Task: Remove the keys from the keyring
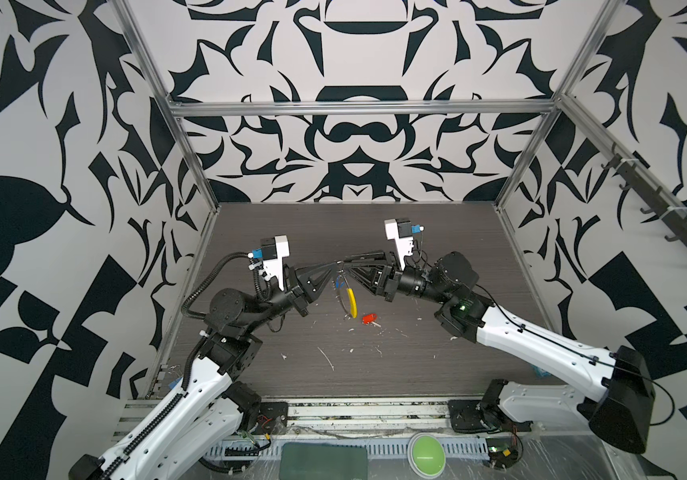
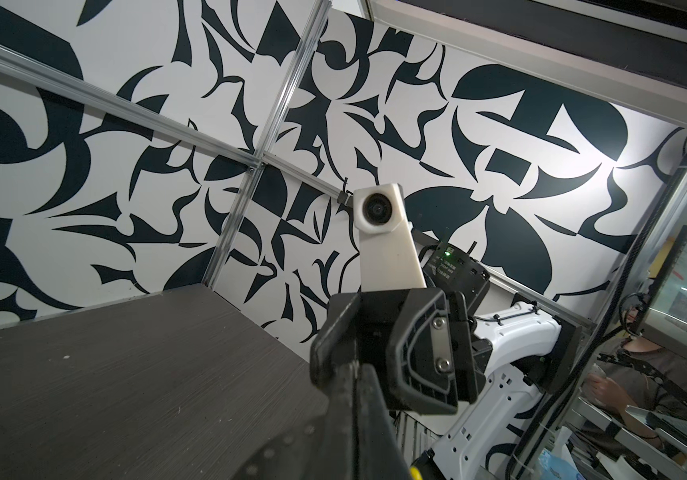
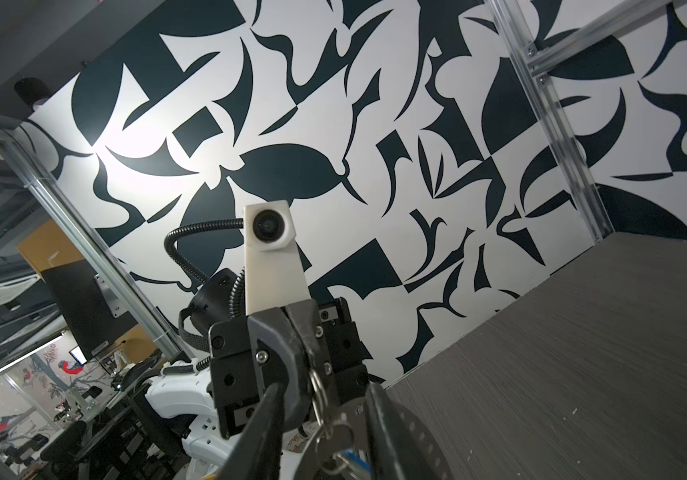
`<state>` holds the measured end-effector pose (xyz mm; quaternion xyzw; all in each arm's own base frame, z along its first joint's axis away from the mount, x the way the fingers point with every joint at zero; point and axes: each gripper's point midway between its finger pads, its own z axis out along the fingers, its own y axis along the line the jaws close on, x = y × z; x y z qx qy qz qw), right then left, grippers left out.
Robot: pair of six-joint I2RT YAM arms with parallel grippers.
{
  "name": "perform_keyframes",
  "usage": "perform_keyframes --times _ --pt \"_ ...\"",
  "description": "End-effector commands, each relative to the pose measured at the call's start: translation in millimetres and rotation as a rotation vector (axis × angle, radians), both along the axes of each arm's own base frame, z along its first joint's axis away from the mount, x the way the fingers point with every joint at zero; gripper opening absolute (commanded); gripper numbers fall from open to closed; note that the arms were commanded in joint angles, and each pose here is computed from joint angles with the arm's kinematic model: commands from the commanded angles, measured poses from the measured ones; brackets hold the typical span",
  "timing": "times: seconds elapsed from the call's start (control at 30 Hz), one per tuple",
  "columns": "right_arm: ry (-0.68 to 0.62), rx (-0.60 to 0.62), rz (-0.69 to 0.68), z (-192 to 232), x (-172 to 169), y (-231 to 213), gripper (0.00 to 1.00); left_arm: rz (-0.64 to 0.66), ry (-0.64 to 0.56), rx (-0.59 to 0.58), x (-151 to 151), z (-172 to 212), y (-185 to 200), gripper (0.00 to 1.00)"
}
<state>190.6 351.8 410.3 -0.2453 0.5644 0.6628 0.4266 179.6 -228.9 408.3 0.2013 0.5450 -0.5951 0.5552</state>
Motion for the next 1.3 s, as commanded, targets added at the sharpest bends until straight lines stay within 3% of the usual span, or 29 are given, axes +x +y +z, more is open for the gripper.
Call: perform_keyframes --times 0.0,0.1,0.3,0.47,0.53,0.57,0.67,0.73,0.93,1.27 --pt "-0.066 0.072 0.042 26 -14 -4 0.29 0.004 -0.031 -0.037 -3 10 4 0.00" --pt "-0.069 0.067 0.059 26 -16 -2 0.21 0.005 -0.027 -0.036 -3 10 4 0.00" --pt "-0.063 0.057 0.073 23 -18 1 0.16 0.011 -0.028 -0.040 -3 10 5 0.00" --pt "-0.070 0.043 0.066 22 -18 -1 0.00 0.004 -0.021 -0.040 -2 11 3 0.00" --pt "-0.071 0.027 0.052 20 -18 -3 0.00 -0.001 -0.005 -0.035 -1 9 2 0.00" --pt "-0.068 0.012 0.045 18 -18 -4 0.00 0.002 0.003 -0.033 -1 7 3 0.03" --pt "-0.072 -0.065 0.020 8 -19 -7 0.00 0.002 0.037 -0.017 -2 3 4 0.33" --pt "-0.082 -0.135 0.008 3 -21 -11 0.00 0.001 0.069 0.004 -3 -2 5 0.41" --pt "-0.109 -0.304 0.043 -9 -36 -20 0.00 -0.059 0.151 0.133 -19 -10 2 0.47" --pt "-0.145 -0.471 0.166 -13 -56 -24 0.00 -0.252 0.231 0.375 -52 -24 -9 0.44"
